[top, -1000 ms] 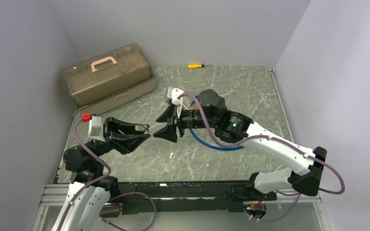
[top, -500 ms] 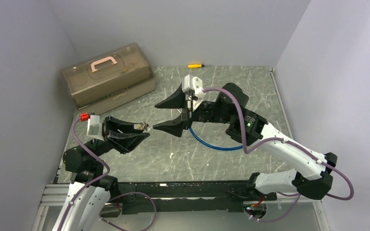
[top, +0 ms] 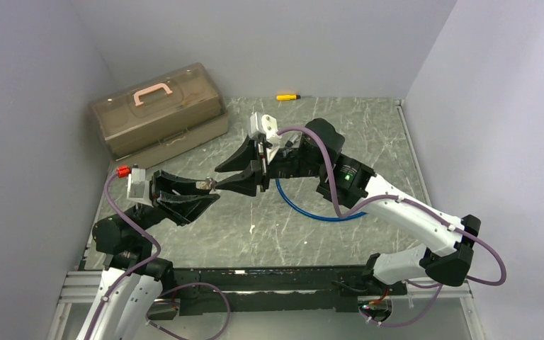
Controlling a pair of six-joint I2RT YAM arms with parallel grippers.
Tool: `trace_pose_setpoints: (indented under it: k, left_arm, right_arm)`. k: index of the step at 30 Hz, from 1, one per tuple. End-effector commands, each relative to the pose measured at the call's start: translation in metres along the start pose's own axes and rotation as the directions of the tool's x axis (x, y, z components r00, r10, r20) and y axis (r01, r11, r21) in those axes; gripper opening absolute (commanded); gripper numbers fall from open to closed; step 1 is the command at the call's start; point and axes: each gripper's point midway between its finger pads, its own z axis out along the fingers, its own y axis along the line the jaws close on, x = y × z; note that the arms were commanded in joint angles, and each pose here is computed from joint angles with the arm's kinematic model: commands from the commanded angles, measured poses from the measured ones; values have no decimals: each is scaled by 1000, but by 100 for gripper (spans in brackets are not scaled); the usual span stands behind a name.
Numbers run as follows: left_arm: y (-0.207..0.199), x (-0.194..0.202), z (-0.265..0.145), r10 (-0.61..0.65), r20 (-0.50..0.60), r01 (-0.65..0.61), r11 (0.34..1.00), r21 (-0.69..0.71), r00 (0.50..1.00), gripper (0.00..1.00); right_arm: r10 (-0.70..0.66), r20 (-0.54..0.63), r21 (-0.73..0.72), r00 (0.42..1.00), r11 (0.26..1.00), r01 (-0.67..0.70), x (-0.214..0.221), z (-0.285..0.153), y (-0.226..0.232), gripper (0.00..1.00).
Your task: Unlock with the key
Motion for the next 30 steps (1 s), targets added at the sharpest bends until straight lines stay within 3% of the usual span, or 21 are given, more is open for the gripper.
trace_pose_setpoints:
  k: [1, 8, 16, 24, 25, 28, 30]
  left_arm:
    - [-11, -21, 2, 40, 58, -41, 999, 18, 998, 0]
    - [-12, -22, 2, 41, 61, -42, 999, 14, 997, 0]
    - [-12, -21, 1, 40, 62, -41, 999, 14, 997, 0]
    - [-13, -22, 1, 42, 61, -43, 999, 17, 997, 0]
    - [-13, -22, 1, 41, 61, -43, 999, 17, 997, 0]
    - [-14, -22, 1, 41, 63, -43, 999, 18, 997, 0]
    - [-13, -23, 2, 40, 62, -42, 999, 18, 997, 0]
  right_arm:
    - [-54, 100, -65, 993, 996, 61, -37, 2, 12, 40]
    - [-53, 96, -63, 994, 996, 59, -32, 10, 10, 40]
    - [-54, 100, -76, 993, 995, 62, -31, 15, 12, 26]
    - [-65, 105, -47, 992, 996, 70, -32, 15, 9, 23]
    - [-65, 105, -42, 992, 997, 70, -32, 15, 9, 24]
    - [-73, 105, -12, 992, 997, 75, -34, 13, 5, 40]
    - [-84, 107, 5, 991, 996, 84, -35, 12, 3, 43]
